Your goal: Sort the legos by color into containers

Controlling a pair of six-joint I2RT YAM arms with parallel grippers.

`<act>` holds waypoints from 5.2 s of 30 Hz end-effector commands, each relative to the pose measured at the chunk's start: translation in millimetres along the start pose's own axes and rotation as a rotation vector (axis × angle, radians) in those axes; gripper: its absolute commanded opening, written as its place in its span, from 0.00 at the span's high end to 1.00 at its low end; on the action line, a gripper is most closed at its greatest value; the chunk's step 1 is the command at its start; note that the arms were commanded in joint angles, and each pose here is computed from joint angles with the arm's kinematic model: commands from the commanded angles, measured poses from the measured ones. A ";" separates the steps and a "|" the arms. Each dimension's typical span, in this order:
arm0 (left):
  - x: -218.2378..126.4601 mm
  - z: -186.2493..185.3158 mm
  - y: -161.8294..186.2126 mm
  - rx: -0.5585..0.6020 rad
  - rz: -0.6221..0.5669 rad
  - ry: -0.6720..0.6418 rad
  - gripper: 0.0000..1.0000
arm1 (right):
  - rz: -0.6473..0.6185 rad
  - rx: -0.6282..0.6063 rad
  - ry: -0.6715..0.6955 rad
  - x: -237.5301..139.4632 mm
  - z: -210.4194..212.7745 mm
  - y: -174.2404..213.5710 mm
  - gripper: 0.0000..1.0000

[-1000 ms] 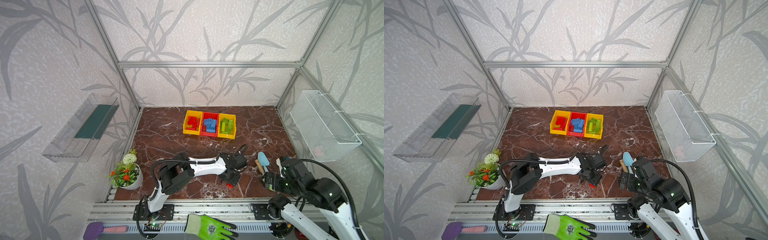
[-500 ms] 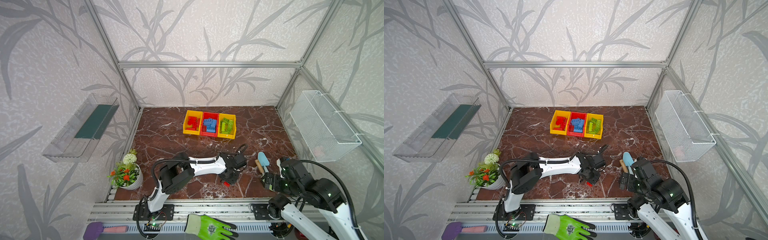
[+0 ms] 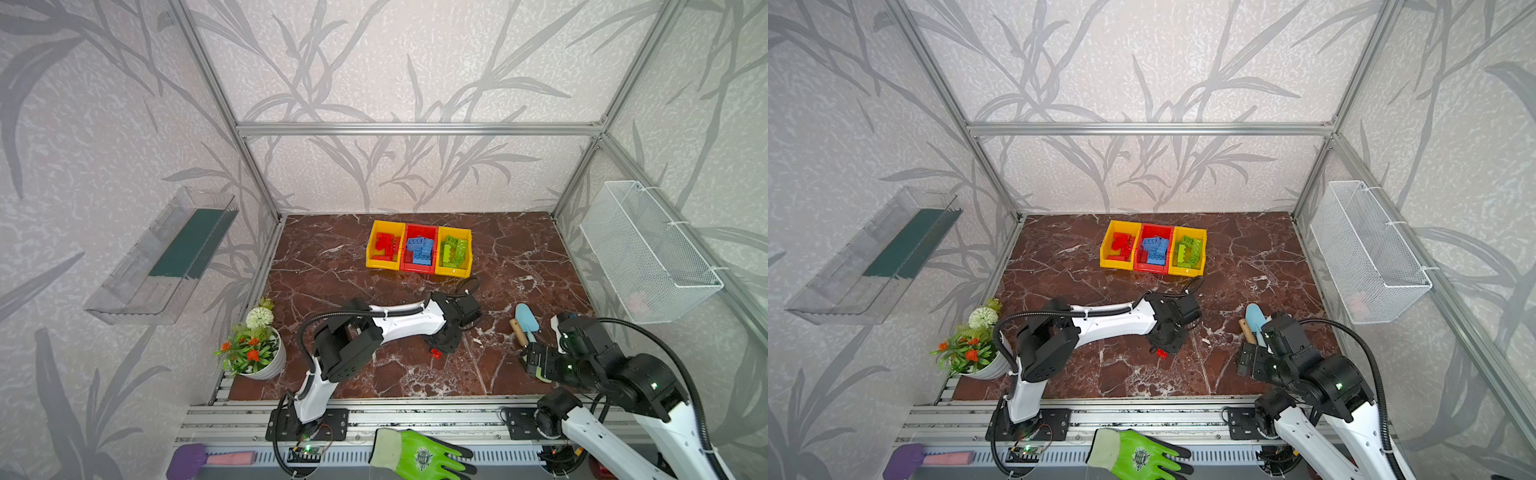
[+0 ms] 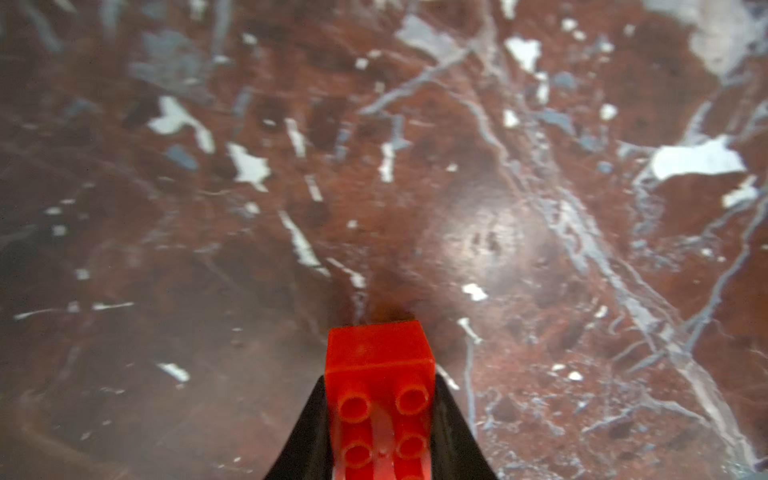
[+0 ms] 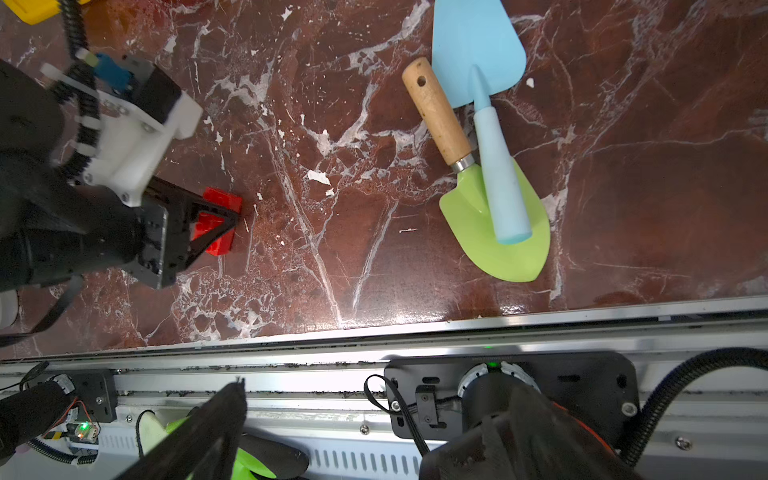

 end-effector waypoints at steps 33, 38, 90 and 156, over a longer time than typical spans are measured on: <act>-75.5 247.3 -267.9 -0.459 -0.430 0.069 0.77 | -0.044 -0.034 -0.028 67.6 79.7 -172.2 0.01; -66.1 245.5 -277.2 -0.451 -0.441 0.117 0.41 | -0.040 -0.036 -0.012 73.1 84.4 -186.7 0.01; -60.8 374.1 31.4 -0.728 -1.116 -0.405 0.01 | -0.609 -0.504 0.249 169.5 37.4 -192.4 0.01; -13.0 377.6 5.6 -0.637 -1.051 -0.338 0.01 | -0.807 -0.491 0.133 221.4 -36.9 -170.5 0.01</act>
Point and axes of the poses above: each gripper's point midway between its finger pads, its own x axis out along the fingers, its own z axis along the line the jaws close on, y = z × x, the point moved 9 cm from there along -x, back along the fingers, and after that the axes turned 12 degrees about -x, right-handed, at the moved point
